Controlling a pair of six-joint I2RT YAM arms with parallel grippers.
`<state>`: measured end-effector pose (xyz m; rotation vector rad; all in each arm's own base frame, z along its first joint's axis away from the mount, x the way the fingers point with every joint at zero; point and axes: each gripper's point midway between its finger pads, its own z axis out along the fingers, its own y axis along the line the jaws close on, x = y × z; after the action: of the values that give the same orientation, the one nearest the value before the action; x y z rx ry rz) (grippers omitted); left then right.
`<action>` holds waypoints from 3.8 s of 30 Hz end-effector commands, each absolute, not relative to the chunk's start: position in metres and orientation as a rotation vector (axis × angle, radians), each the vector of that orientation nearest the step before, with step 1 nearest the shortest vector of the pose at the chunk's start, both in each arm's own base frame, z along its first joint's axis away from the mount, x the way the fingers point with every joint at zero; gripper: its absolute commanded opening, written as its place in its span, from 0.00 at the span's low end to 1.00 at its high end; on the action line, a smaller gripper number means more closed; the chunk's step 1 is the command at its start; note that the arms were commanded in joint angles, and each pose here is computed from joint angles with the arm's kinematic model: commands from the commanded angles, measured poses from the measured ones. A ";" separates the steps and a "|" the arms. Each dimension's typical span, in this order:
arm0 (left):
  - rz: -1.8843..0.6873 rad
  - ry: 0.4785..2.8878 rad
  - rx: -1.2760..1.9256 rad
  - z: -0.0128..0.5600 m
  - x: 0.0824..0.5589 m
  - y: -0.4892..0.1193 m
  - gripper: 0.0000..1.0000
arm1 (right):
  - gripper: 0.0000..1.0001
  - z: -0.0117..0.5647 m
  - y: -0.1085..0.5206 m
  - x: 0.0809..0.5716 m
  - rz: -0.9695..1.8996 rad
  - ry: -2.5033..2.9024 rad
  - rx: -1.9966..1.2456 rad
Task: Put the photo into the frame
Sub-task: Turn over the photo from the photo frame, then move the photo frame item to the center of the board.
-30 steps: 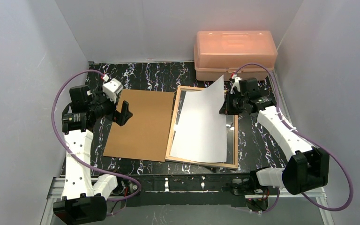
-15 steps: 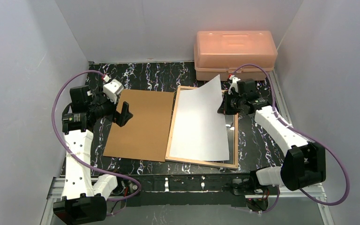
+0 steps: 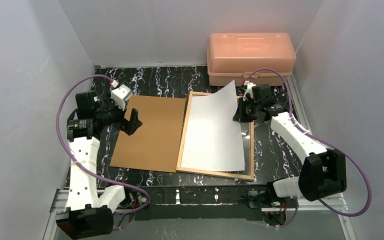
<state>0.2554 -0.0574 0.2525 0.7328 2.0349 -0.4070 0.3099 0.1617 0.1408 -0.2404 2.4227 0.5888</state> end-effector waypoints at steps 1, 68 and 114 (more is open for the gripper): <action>-0.445 2.028 0.751 0.257 0.250 -0.064 0.96 | 0.17 0.142 0.160 0.317 0.570 2.402 -0.254; -0.409 2.707 0.105 0.088 0.292 0.091 0.44 | 0.75 0.069 0.449 0.283 0.497 2.437 -0.282; -0.397 2.912 0.211 -0.014 0.312 0.059 0.19 | 0.78 0.054 0.456 0.274 0.714 2.538 -0.017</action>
<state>0.3435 0.0874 0.0173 0.1663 2.8040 -0.2109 0.2750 0.4369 0.0417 -0.0541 2.5618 0.5947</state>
